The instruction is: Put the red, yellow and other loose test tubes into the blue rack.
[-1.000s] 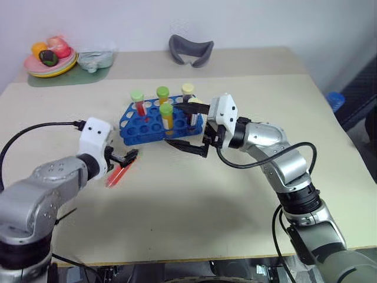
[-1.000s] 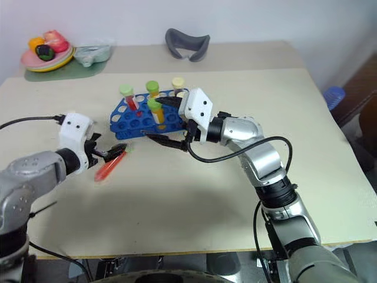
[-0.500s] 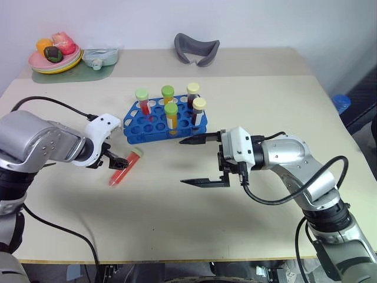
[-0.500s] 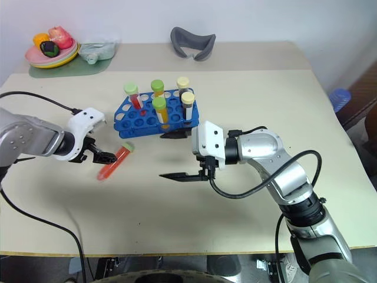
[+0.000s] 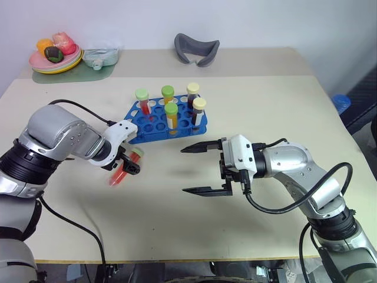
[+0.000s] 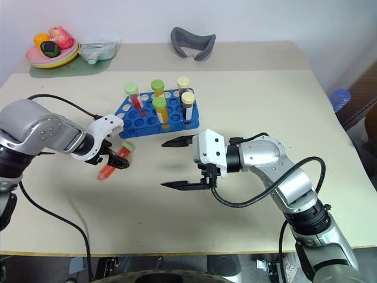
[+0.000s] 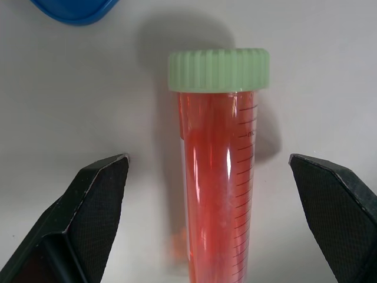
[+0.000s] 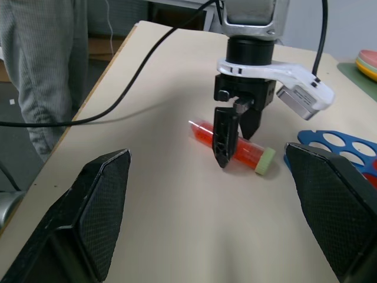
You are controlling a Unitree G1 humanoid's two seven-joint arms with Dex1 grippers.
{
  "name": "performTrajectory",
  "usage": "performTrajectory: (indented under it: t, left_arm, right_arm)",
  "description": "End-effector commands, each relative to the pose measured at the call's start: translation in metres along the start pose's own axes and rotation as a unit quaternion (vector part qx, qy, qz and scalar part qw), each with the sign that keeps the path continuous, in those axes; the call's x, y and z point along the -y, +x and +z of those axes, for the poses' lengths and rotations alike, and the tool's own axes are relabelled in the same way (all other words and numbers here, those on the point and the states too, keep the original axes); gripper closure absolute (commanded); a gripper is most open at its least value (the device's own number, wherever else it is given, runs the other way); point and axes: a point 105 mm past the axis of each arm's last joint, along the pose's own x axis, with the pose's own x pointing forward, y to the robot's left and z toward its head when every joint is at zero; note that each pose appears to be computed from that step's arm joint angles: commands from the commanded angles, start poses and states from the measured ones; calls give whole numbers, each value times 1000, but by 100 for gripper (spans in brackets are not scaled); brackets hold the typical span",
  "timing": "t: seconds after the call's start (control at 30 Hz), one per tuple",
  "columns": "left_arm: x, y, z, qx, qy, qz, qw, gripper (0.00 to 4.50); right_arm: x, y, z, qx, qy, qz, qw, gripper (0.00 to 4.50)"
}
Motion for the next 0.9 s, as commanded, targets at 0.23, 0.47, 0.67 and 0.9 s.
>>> performTrajectory:
  t: [0.23,0.47,0.67,0.9]
  left_arm:
    - [-7,2,-6,-22,-8,20,1000,129]
    - [-7,3,-9,-23,-12,20,999,221]
    - [-10,2,-12,-22,-18,27,999,311]
    - [-20,-5,-17,-17,-38,44,998,373]
  right_arm:
    - [-6,4,12,18,-22,12,1000,17]
    - [-8,5,12,20,-23,17,999,17]
    - [-9,6,13,22,-23,21,999,17]
    - [-10,5,14,21,-23,25,999,17]
